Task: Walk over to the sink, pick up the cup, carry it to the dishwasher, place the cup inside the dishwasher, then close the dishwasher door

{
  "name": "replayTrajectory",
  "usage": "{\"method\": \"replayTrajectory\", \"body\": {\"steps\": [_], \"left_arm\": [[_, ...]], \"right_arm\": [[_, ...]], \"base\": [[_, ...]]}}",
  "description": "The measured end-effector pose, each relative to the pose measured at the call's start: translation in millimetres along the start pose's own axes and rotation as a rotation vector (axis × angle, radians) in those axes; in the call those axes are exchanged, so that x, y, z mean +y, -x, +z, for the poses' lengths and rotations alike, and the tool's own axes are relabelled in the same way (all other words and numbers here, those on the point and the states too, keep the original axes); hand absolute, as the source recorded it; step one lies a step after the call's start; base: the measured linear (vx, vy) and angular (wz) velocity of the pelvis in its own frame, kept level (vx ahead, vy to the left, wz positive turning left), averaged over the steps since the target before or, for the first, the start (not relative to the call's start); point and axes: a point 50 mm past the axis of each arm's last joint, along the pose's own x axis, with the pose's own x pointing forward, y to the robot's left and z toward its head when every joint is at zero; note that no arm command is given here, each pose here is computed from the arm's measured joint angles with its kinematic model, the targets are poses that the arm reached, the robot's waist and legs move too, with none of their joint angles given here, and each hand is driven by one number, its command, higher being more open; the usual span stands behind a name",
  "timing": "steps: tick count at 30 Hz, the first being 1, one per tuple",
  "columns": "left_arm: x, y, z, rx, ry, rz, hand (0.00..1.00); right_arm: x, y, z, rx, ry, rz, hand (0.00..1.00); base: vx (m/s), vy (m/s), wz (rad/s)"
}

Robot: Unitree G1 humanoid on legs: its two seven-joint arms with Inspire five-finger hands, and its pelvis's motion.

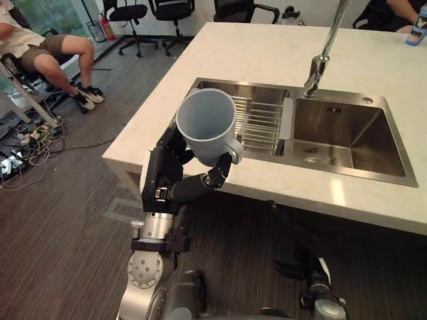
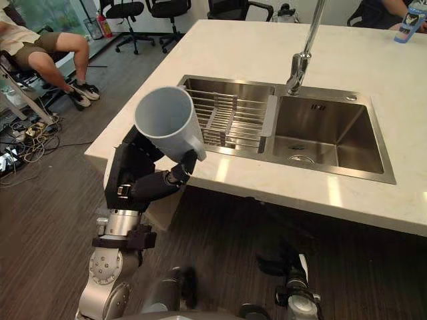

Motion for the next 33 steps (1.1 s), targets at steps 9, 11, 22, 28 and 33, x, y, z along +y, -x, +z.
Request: {"method": "replayTrajectory", "body": {"steps": [9,11,22,28,33], "left_arm": [[10,-5,-45,0.181,-0.035,0.016,0.3],[13,-5,-43,0.178,-0.045,0.02,0.3],[24,2,-41,0.177,-0.044,0.112,0.3],[39,9,-33,0.161,-0.065,0.192,0.3],[48,26,-29,0.191,-0.053,0.253,0.3]], "right_arm": [[14,-3,-9,0.056,-0.035,0.027,0.9],[16,-4,-11,0.068,-0.037,0.032,0.9],[14,-7,-7,0.058,0.006,0.025,0.9],[6,-16,15,-0.012,0.045,-0.006,0.9],[26,-24,35,-0.072,0.076,0.049,0.9]], "base": [[-0.07,0.131,0.22],[-0.05,0.071,-0.03],[-0.07,0.012,0.44],[-0.02,0.094,1.24],[0.07,0.224,0.9]]}}
